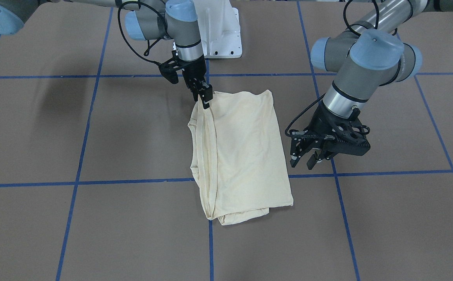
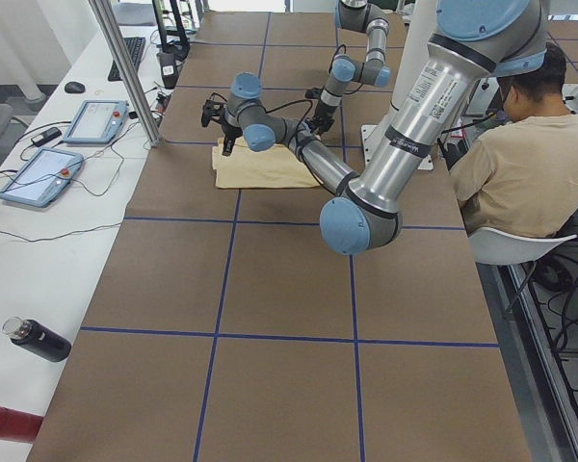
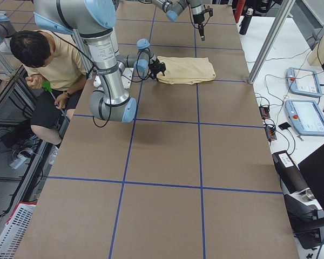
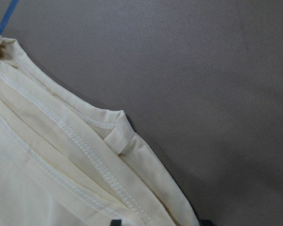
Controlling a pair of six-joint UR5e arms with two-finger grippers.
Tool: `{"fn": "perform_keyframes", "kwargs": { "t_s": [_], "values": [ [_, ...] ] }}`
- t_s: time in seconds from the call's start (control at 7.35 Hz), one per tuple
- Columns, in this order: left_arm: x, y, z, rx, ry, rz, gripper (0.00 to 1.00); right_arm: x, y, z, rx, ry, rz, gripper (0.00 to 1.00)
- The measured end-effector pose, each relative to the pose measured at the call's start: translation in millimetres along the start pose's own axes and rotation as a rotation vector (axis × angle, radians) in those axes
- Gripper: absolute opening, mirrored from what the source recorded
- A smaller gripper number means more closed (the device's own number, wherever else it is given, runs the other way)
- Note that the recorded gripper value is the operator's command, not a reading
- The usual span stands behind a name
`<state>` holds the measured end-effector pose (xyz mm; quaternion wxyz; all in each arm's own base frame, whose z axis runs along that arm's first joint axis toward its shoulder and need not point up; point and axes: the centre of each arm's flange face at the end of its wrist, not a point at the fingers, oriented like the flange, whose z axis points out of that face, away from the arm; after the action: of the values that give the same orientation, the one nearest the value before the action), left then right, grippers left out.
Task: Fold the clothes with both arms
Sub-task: 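Lower the left gripper to the other near corner and grasp both corners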
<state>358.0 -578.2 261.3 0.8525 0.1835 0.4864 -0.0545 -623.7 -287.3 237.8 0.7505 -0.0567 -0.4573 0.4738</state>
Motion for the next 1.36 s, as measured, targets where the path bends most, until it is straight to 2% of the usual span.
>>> {"fn": "perform_keyframes", "kwargs": {
  "t_s": [0.95,1.22,1.36],
  "values": [
    [8.5,2.1,-11.7,-0.001,0.003,-0.005,0.52,-0.5,-4.8,-12.4,-0.005,-0.007,0.011,0.00],
    [15.8,21.8,-27.7,-0.011,0.027,-0.121,0.55,8.2,-3.3,-33.7,-0.006,0.011,0.000,0.00],
    [22.6,49.7,-34.2,-0.034,0.050,-0.212,0.54,18.6,-0.4,-44.7,-0.013,0.023,-0.003,0.00]
  ]
}}
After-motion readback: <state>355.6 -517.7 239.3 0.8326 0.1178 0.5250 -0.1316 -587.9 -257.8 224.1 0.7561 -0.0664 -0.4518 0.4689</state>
